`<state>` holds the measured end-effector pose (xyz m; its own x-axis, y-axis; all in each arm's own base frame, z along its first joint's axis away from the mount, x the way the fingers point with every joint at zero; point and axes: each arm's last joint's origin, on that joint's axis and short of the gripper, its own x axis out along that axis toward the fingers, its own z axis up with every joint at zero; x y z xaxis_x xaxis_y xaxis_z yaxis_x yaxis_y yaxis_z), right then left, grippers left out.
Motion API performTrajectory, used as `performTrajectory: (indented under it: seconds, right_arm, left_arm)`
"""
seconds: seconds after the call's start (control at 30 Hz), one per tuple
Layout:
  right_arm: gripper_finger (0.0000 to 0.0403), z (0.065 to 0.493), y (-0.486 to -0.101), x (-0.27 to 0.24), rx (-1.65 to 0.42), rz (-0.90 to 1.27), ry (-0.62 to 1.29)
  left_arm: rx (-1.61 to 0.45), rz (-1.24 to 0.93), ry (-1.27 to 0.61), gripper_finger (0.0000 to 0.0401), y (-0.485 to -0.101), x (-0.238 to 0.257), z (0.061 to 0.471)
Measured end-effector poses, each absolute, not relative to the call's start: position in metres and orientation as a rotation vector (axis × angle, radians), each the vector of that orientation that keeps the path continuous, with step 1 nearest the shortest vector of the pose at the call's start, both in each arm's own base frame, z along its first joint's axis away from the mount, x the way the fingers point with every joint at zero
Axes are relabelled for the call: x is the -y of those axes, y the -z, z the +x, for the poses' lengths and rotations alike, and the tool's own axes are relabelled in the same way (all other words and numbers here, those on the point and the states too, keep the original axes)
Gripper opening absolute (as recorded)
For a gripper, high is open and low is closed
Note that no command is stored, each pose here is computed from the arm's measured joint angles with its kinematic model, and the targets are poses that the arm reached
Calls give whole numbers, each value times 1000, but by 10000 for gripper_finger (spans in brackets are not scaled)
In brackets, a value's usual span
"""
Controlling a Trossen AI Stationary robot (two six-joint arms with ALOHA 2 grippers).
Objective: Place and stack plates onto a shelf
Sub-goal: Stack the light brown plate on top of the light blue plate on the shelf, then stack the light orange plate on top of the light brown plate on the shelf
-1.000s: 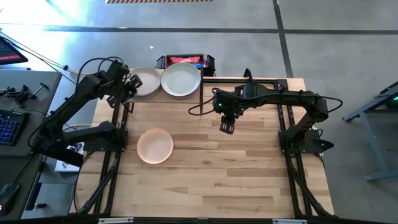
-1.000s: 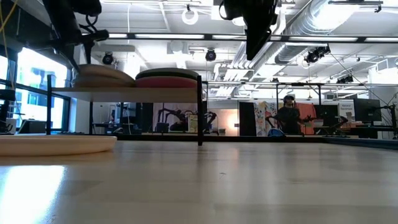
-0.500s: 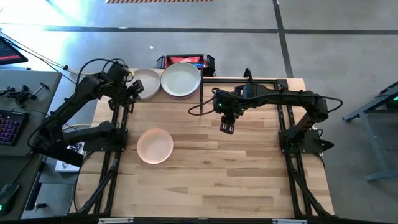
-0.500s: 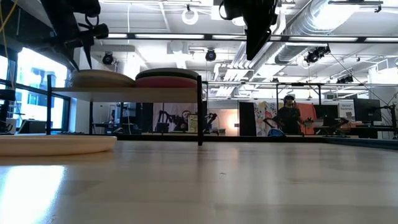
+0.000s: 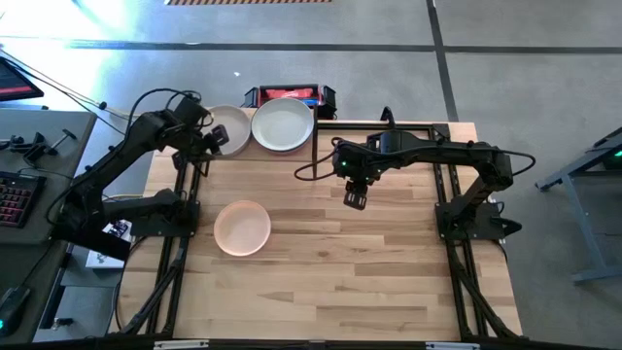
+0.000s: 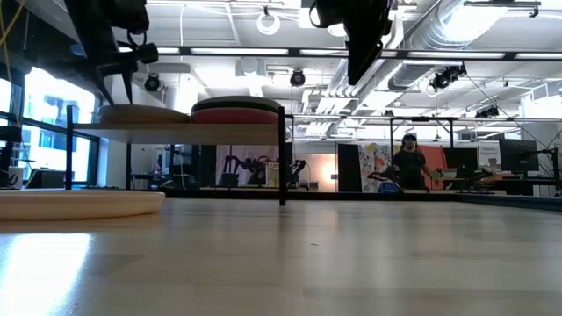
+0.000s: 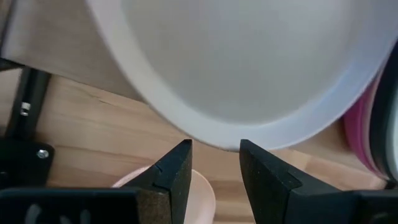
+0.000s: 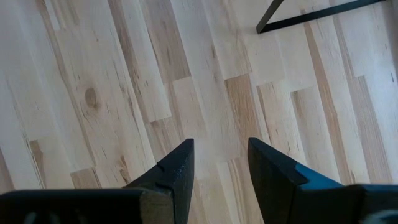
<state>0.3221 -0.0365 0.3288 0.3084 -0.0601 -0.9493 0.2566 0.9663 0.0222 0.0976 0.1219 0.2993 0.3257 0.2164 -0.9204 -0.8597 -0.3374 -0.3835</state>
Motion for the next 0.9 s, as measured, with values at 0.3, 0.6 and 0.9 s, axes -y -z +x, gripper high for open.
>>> performTrajectory:
  seconds: [0.3,0.6,0.9]
  right_arm:
    - [128,322,-329,36,-1242,181,211]
    - [128,322,-329,36,-1242,184,211]
    - [128,322,-329,36,-1241,192,211]
  left_arm:
    - [-587,-1464,-1120,107,-315,-111,91]
    - [-597,-1417,-868,104,-329,-84,85]
    - [-786,-1356,-879,104,-302,-56,86]
